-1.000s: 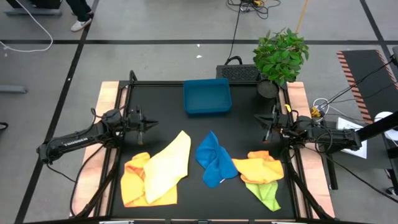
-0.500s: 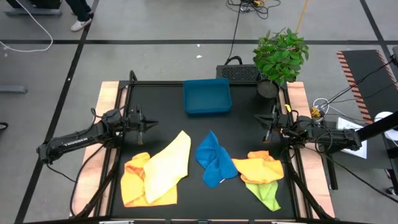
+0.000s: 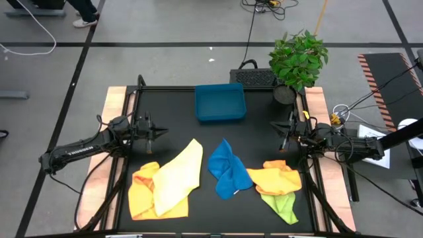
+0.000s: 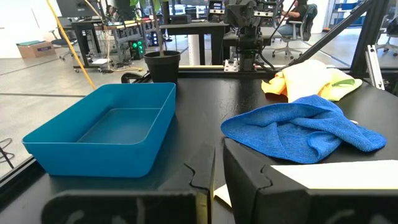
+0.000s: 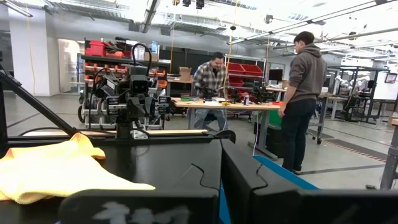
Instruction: Fold microfiber towels
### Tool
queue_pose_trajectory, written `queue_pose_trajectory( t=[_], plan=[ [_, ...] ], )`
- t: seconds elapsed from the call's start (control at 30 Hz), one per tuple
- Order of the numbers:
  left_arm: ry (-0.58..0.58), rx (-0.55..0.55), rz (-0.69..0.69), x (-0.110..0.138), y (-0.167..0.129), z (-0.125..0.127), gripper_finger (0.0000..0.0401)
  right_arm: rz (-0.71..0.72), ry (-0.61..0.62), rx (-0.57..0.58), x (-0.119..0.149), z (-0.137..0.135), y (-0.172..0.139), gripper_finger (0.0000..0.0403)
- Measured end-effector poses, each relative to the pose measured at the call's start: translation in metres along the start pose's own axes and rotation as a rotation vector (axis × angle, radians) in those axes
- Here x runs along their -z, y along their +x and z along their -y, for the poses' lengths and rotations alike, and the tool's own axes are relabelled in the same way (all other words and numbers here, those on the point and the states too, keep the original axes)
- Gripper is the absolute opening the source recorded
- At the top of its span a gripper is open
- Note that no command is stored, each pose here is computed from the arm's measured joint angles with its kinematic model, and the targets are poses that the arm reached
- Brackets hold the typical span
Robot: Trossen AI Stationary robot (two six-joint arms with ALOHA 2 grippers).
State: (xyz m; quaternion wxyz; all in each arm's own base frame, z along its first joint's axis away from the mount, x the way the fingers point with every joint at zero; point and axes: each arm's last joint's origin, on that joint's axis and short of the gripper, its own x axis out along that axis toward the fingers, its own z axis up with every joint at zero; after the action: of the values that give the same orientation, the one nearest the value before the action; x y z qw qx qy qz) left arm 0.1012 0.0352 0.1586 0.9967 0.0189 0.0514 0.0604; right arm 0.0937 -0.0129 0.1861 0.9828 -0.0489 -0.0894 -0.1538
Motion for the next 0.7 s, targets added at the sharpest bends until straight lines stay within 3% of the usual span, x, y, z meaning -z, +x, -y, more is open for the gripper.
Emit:
queue_pose_trajectory(
  t=[0.3,0.4,0.53,0.7],
  plan=[
    [0.000,0.000,0.000,-0.0001,0.0000,0.0000,0.0037,0.012,-0.024,0.002,-0.0012,0.0002,0.0000,0.0000],
    [0.000,0.000,0.000,-0.0001,0.0000,0.0000,0.0037,0.012,0.066,0.001,-0.0012,0.0002,0.0000,0.0000],
    [0.000,0.000,0.000,0.0000,0.0000,0.0000,0.0037,-0.002,0.303,-0.002,0.0002,-0.0001,0.0001,0.0000],
    [0.000,0.000,0.000,0.0000,0.0000,0.0000,0.0037,0.026,0.341,-0.003,-0.0026,0.0002,0.0002,0.0000]
  ],
)
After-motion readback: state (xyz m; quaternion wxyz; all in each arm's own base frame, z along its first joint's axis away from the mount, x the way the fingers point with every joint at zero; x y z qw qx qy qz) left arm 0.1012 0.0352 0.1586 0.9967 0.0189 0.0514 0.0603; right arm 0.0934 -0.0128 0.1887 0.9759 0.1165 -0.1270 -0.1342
